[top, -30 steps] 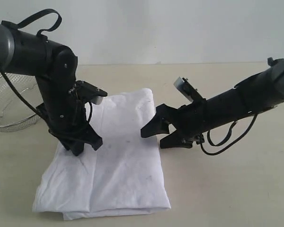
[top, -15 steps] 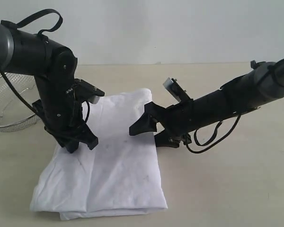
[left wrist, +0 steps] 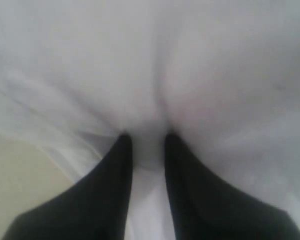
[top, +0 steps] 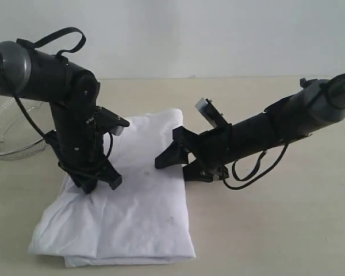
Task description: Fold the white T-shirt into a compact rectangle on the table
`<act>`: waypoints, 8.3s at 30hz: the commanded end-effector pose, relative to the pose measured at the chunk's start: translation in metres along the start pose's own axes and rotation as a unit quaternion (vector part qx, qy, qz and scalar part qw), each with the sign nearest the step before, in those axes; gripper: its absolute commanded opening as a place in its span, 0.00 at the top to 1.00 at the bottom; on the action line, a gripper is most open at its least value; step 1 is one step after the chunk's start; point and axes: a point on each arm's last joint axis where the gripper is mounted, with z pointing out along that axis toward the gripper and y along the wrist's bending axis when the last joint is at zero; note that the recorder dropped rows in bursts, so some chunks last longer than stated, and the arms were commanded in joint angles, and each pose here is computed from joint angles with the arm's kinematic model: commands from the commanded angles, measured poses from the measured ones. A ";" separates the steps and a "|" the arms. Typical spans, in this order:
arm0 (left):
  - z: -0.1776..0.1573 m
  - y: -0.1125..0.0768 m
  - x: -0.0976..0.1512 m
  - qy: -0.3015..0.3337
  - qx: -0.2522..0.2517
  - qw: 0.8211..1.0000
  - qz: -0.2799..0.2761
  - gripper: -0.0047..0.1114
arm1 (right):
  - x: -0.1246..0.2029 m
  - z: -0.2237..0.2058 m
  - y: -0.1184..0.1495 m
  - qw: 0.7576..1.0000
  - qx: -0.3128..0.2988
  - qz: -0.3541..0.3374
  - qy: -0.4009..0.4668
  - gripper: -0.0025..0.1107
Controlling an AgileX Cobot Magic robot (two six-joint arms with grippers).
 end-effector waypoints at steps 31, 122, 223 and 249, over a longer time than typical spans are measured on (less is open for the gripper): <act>-0.033 -0.003 -0.003 -0.076 0.024 0.996 -0.039 0.56 | 0.000 0.015 0.019 0.998 -0.011 -0.051 0.018 0.98; -0.210 -0.047 0.213 -0.425 0.226 0.869 -0.112 0.44 | -0.095 -0.238 -0.144 0.972 0.175 0.114 -0.108 0.98; -0.139 -0.034 0.331 -0.765 -0.121 0.627 -0.083 0.92 | 0.228 -0.144 0.104 0.946 0.150 -0.278 -0.078 0.98; -0.066 -0.037 0.317 -0.656 -0.049 0.740 -0.142 0.92 | 0.226 -0.144 0.104 0.944 0.153 -0.279 -0.086 0.98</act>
